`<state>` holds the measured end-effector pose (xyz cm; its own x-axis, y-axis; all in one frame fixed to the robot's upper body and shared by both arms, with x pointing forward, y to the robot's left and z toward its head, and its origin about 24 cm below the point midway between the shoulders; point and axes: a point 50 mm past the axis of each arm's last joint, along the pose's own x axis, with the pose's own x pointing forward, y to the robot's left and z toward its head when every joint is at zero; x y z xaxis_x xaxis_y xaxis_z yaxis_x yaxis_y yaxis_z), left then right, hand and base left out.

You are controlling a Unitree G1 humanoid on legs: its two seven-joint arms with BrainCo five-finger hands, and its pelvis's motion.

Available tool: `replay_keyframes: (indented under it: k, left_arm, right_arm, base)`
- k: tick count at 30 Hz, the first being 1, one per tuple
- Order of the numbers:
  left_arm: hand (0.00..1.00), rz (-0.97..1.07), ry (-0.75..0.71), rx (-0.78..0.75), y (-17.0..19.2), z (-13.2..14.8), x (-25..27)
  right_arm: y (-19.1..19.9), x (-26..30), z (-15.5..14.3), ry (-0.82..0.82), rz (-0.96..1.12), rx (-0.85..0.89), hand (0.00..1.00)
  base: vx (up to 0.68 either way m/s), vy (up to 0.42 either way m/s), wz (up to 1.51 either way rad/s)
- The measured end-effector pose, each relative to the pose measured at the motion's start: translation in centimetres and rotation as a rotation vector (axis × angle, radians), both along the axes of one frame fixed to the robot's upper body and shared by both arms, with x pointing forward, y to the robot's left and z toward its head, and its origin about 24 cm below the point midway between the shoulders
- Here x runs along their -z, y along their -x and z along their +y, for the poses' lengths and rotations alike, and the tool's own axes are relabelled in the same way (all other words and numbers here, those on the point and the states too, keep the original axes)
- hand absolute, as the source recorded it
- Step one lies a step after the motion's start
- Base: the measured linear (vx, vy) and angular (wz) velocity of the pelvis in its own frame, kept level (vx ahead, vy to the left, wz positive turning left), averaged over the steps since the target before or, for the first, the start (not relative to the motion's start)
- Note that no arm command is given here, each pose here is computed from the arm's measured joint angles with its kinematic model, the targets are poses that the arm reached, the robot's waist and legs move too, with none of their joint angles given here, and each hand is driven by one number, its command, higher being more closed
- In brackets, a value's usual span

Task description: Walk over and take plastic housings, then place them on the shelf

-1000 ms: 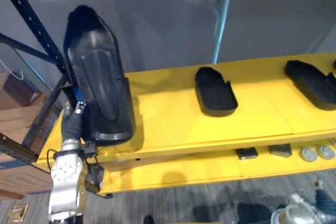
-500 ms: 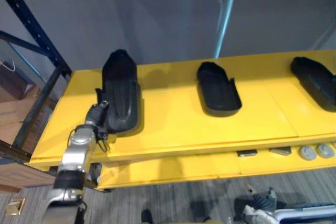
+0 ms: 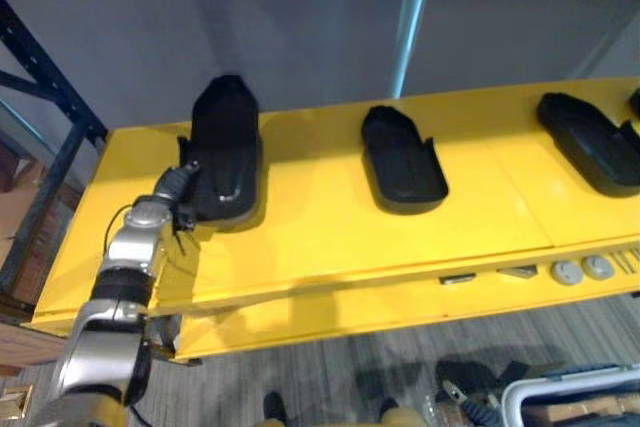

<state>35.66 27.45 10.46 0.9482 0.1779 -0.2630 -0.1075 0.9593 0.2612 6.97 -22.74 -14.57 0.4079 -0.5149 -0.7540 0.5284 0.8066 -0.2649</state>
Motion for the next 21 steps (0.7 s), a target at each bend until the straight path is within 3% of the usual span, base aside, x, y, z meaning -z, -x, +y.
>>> replay_keyframes:
  k: [12, 21]
  left_arm:
    - [1.0, 0.103, 0.239, -0.089, 0.3, -1.2, 3.2]
    - [1.0, -0.011, 0.359, -0.143, -0.4, -5.1, 4.0]
  right_arm:
    - [1.6, 0.7, 0.1, -0.021, 0.046, 0.073, 0.0]
    - [2.0, 0.9, 0.4, -0.03, 0.05, 0.093, 0.0]
  base:
    - [0.01, 0.001, -0.05]
    - [0.0, 0.001, 0.06]
